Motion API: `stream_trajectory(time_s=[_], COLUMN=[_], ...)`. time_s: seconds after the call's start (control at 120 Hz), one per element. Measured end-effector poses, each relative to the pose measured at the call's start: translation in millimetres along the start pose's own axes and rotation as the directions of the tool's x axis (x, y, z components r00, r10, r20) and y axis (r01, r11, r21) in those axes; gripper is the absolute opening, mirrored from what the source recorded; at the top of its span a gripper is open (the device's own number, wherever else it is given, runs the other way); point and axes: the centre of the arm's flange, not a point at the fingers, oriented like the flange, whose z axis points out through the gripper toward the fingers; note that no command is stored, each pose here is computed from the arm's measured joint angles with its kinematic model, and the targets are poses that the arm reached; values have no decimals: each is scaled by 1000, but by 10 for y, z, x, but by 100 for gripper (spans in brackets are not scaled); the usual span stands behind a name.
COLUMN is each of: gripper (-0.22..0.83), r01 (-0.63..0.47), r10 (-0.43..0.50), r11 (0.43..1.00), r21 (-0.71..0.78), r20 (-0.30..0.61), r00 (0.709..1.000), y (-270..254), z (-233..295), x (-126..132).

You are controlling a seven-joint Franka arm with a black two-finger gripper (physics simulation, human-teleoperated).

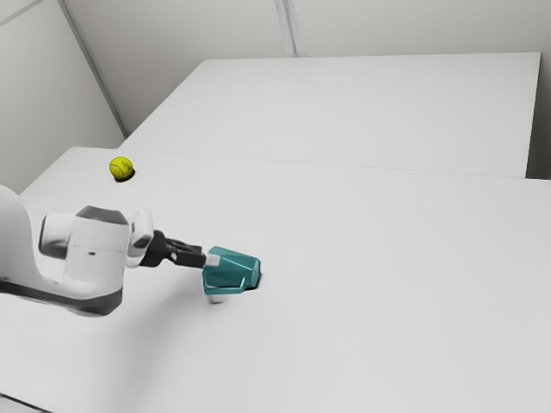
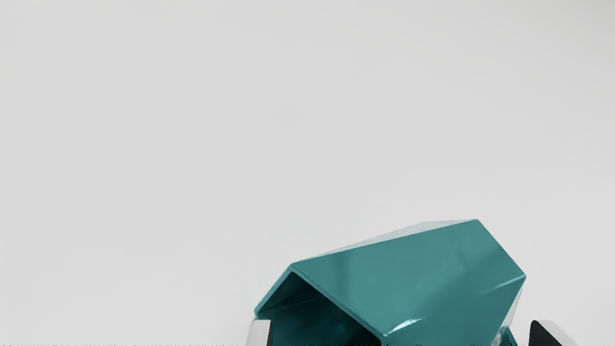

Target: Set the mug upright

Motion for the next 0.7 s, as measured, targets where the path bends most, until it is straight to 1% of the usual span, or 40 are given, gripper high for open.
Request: stream_trajectory(time_s=[0.15, 0.25, 0.3, 0.358, 0.492, 0.617, 0.7], gripper=[59, 59, 57, 49, 23, 10, 5], r01=[-57, -77, -81, -84, -105, -127, -152], r10=[57, 78, 81, 85, 105, 127, 153], r11=[998, 997, 996, 996, 994, 992, 988], r21=[-22, -26, -26, -21, -7, 2, 10], r20=[19, 24, 25, 23, 13, 3, -13], r00=[998, 997, 996, 996, 994, 992, 988], y=[159, 240, 267, 272, 274, 271, 276], z=[161, 229, 247, 247, 228, 215, 198], x=[-13, -32, -57, -69, -32, 29, 147])
